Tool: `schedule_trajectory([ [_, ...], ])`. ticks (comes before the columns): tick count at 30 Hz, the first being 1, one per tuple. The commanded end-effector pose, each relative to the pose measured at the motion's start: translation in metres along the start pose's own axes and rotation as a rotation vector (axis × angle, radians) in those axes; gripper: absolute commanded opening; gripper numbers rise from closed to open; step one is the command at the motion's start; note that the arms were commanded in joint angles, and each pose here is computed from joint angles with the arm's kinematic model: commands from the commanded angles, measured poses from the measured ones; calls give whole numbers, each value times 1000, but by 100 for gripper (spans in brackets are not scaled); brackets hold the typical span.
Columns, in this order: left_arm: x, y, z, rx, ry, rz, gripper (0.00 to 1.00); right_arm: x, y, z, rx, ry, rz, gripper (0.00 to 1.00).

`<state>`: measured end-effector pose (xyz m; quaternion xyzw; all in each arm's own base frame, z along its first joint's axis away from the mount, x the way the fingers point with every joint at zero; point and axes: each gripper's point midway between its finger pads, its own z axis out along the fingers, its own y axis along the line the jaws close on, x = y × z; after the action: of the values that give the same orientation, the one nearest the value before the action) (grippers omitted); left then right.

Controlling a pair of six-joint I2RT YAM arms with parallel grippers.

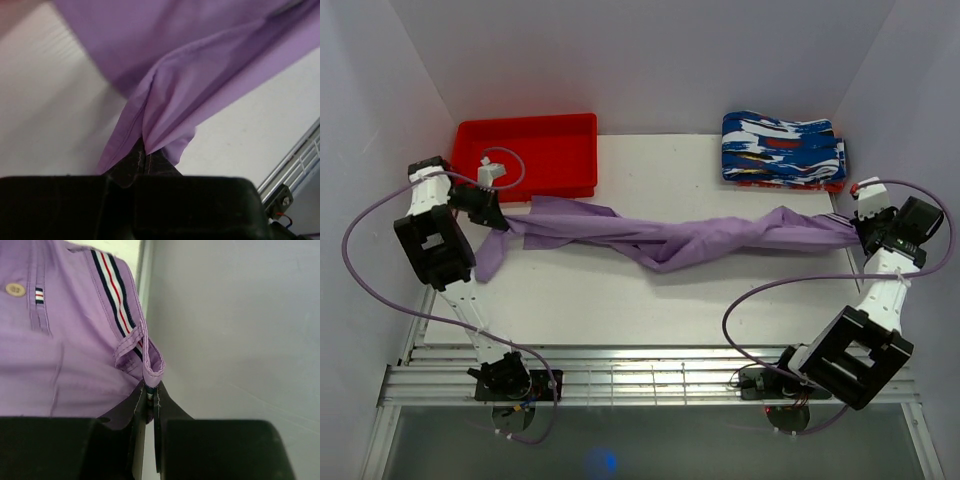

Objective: Fold and stack the trousers
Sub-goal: Flatten the trousers out

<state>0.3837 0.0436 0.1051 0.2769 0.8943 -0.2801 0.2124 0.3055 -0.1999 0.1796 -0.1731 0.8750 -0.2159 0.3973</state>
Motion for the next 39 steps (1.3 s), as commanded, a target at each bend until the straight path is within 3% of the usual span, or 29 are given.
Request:
schedule_trajectory([
  [1, 9, 29, -35, -58, -41, -156, 0, -20, -34, -9, 100, -133, -75, 8],
  [6, 37, 55, -34, -149, 12, -138, 0, -6, 17, -24, -83, -262, -169, 8],
  [12, 52, 36, -16, -117, 38, -75, 0, 26, 63, -20, -208, -228, -319, 8],
  [16, 35, 49, -23, -210, -38, -14, 0, 24, 56, -22, -189, -228, -331, 8],
  [25, -79, 46, -70, -361, -358, 176, 0, 6, 25, -21, -153, -246, -214, 8],
  [27, -86, 54, -55, -393, -349, 166, 0, 6, 20, -18, -137, -244, -187, 8],
  [28, -91, 71, -57, -474, -344, 168, 2, 4, 17, -17, -125, -246, -165, 8],
  [32, -100, 103, -51, -555, -368, 67, 41, 7, 21, -14, -147, -237, -135, 8],
  [35, -101, 65, -50, -429, -366, 214, 51, 9, 26, -16, -162, -231, -126, 8],
  [37, -81, 25, -46, -318, -297, 384, 51, 10, 28, -16, -164, -230, -123, 8],
  [39, -70, 6, -46, -286, -274, 443, 52, 14, 32, -15, -171, -223, -119, 8],
])
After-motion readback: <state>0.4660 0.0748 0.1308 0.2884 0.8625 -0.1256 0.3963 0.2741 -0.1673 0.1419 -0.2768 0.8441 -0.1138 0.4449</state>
